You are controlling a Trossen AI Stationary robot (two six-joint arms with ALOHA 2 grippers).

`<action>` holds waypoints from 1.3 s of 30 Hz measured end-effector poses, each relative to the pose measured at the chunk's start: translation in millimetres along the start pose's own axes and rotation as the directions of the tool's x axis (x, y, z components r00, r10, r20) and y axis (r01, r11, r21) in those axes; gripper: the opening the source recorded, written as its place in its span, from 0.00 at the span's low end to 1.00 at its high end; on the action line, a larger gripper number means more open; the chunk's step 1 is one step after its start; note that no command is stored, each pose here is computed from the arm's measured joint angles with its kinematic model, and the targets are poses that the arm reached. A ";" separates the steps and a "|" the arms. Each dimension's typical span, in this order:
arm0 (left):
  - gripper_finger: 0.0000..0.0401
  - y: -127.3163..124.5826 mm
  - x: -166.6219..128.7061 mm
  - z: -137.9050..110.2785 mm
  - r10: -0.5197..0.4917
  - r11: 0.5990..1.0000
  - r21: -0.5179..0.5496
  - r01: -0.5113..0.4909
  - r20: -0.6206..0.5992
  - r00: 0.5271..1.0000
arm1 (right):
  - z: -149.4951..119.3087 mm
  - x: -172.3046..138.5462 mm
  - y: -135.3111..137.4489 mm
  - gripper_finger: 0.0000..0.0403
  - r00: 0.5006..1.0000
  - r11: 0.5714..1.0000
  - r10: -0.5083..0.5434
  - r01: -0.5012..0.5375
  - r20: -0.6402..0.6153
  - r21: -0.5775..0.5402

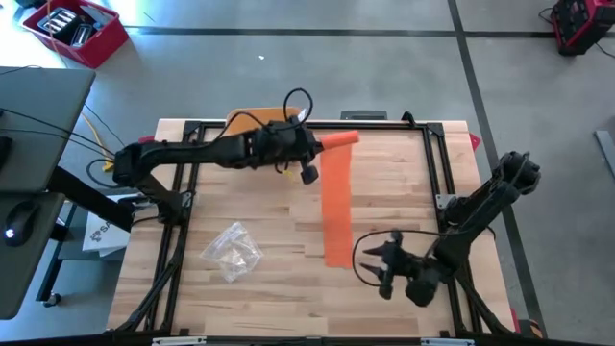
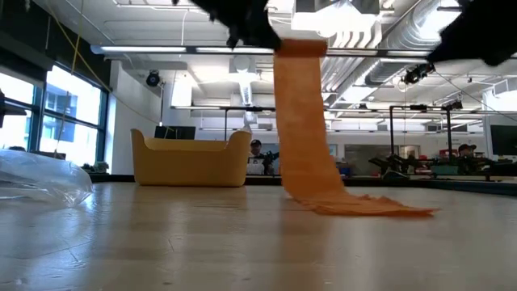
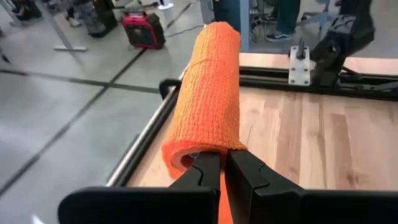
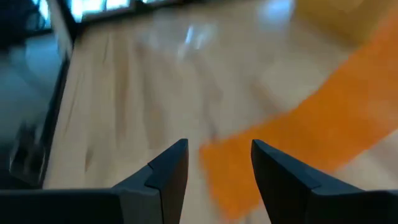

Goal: Roll bandage
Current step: Roll the orange bandage

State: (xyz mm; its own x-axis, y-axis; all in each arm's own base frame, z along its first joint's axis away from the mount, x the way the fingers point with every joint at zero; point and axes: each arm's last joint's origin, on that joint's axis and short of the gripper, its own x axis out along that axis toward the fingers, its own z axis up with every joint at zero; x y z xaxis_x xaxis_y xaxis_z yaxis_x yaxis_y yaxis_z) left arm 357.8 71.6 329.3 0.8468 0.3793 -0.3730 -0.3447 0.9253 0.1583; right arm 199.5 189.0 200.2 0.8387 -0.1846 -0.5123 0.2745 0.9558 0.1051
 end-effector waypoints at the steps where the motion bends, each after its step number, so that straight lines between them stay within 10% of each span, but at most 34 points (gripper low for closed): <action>1: 0.00 2.8 4.7 -9.8 -0.002 1.000 -0.012 0.002 0.005 1.000 | -1.5 6.2 -1.2 0.41 0.998 1.000 0.020 -0.021 -0.059 -0.014; 17: 0.00 17.0 23.2 -105.9 -0.005 0.999 -0.050 0.004 -0.028 1.000 | -19.4 127.8 -42.8 0.41 0.886 0.956 0.120 -0.225 -0.447 -0.188; 23: 0.00 14.9 22.9 -105.8 -0.053 0.997 -0.051 0.052 -0.020 0.998 | -30.3 147.1 -50.0 0.10 0.827 0.964 0.187 -0.259 -0.530 -0.063; 30: 0.00 12.4 22.6 -106.0 -0.069 0.998 -0.002 0.069 -0.023 0.997 | -8.3 103.3 -25.1 0.01 0.755 0.898 0.399 -0.437 -0.520 0.054; 35: 0.00 0.6 24.0 -111.5 -0.102 0.994 0.044 0.104 -0.039 0.994 | 62.5 46.2 -3.9 0.00 0.850 0.866 0.491 -0.500 -0.192 0.001; 39: 0.00 -18.9 32.5 -125.8 -0.151 0.986 0.063 0.157 -0.100 0.984 | 115.5 -16.8 9.6 0.00 0.828 0.824 0.556 -0.539 0.069 -0.176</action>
State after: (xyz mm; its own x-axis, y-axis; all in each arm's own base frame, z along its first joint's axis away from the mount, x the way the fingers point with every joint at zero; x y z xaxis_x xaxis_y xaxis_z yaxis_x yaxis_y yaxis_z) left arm 340.8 67.1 199.1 0.8443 0.2342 -0.4820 -0.1811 0.9712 0.1547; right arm 242.4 174.8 308.3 0.8799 0.3630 -0.3067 -0.3085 0.9272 0.2124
